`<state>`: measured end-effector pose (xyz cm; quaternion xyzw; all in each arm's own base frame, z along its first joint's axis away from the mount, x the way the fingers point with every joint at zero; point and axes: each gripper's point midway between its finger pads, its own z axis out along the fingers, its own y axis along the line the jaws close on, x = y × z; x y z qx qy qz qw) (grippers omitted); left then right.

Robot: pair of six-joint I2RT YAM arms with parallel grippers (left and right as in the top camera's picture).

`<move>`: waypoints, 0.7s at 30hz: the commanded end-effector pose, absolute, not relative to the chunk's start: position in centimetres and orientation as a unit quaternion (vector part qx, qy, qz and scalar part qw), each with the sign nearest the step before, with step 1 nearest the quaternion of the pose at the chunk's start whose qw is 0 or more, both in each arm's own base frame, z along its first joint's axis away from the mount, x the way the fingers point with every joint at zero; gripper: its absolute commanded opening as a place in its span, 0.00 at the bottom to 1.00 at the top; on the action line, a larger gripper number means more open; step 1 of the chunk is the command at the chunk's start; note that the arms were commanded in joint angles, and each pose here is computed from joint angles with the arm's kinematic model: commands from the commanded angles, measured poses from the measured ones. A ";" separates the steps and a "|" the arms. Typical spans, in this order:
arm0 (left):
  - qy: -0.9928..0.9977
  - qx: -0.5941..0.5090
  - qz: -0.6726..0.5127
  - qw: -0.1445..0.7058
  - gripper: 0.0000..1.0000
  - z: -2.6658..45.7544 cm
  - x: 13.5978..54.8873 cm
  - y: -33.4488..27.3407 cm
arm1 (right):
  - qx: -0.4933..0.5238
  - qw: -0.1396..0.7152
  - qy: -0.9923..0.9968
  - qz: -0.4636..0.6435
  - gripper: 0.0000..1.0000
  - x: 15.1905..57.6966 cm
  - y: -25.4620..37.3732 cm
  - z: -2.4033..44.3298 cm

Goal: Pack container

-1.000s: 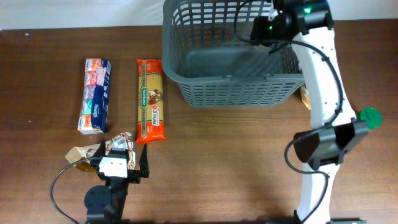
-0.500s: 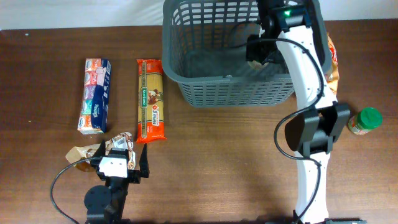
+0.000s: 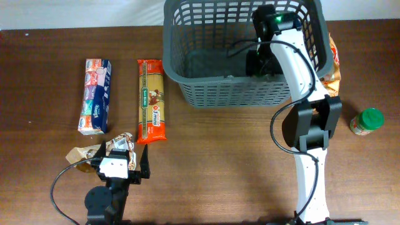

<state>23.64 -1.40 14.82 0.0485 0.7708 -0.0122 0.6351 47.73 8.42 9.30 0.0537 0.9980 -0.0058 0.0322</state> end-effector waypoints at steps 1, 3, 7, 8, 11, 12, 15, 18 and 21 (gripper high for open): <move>0.770 0.042 -0.011 0.637 0.99 14.8 23.6 -1.2 | 0.053 0.019 0.998 -0.017 0.06 47.2 8.3 8.4; 0.770 0.042 -0.011 0.637 0.99 14.8 23.6 -1.2 | 0.054 0.016 0.998 -0.018 0.07 47.1 8.3 8.2; 0.770 0.043 -0.011 0.637 0.99 14.8 23.6 -1.2 | 0.054 0.012 0.998 -0.019 0.18 47.0 8.2 8.1; 0.770 0.043 -0.011 0.637 0.99 14.8 23.6 -1.2 | 0.054 0.013 0.998 -0.018 0.24 47.0 8.2 8.1; 0.770 0.043 -0.011 0.637 0.99 14.8 23.6 -1.2 | 0.053 0.012 0.998 -0.019 0.34 47.0 8.2 8.1; 0.770 0.043 -0.011 0.637 0.99 14.8 23.6 -1.2 | 0.052 0.011 0.998 -0.019 0.36 46.9 8.2 8.0; 0.770 0.043 -0.011 0.637 0.99 14.8 23.6 -1.2 | 0.052 0.004 0.998 -0.019 0.43 46.7 8.2 7.7; 0.770 0.043 -0.011 0.637 0.99 14.8 23.6 -1.2 | 0.052 -0.005 0.998 -0.021 0.42 46.3 8.2 7.1; 0.770 0.043 -0.011 0.637 0.99 14.8 23.6 -1.2 | 0.052 -0.011 0.998 -0.022 0.42 46.1 8.1 6.5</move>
